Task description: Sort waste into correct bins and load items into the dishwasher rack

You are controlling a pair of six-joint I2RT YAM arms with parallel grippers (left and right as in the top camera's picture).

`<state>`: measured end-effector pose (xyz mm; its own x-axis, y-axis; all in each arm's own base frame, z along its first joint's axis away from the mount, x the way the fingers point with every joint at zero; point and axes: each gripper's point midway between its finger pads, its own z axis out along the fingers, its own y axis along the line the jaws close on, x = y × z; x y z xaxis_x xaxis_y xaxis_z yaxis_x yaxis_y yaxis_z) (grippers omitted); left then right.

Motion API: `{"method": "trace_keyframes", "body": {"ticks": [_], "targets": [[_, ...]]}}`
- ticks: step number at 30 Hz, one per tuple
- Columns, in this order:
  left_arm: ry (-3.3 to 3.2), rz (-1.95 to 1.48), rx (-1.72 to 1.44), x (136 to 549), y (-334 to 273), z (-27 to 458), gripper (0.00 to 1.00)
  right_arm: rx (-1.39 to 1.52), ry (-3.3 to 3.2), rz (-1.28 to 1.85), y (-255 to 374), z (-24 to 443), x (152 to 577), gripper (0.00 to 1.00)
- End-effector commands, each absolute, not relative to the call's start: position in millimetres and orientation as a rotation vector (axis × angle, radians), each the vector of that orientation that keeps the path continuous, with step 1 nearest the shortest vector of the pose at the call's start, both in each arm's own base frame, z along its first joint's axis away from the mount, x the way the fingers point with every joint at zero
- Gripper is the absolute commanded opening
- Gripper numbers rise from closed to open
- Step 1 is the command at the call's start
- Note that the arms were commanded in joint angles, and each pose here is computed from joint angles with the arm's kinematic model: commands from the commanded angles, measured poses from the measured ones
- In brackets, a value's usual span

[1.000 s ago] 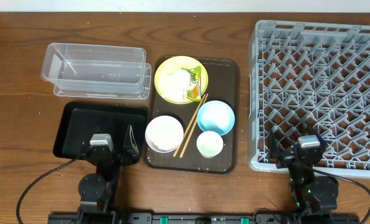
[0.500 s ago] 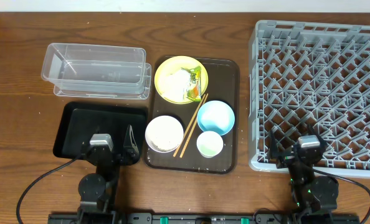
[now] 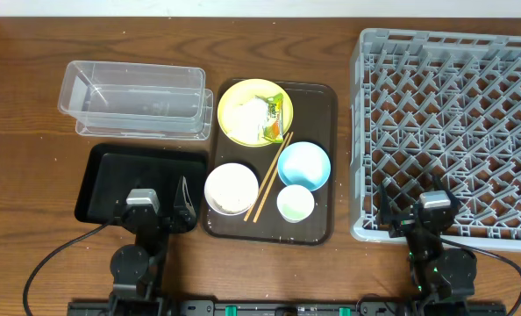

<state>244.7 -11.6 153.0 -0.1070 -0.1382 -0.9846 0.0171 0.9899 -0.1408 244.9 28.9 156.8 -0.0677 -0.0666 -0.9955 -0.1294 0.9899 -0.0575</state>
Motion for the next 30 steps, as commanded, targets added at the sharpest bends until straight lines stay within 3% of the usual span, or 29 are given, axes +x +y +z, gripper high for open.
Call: {"method": "trace_keyframes", "body": {"ticks": [1,30], "targets": [[1.726,-0.118,-0.086,244,-12,136,0.91,-0.168,1.636,0.055,31,157,244,0.99],[1.777,-0.194,-0.144,239,-15,141,0.91,-0.043,1.626,0.112,24,173,243,0.99]]}}
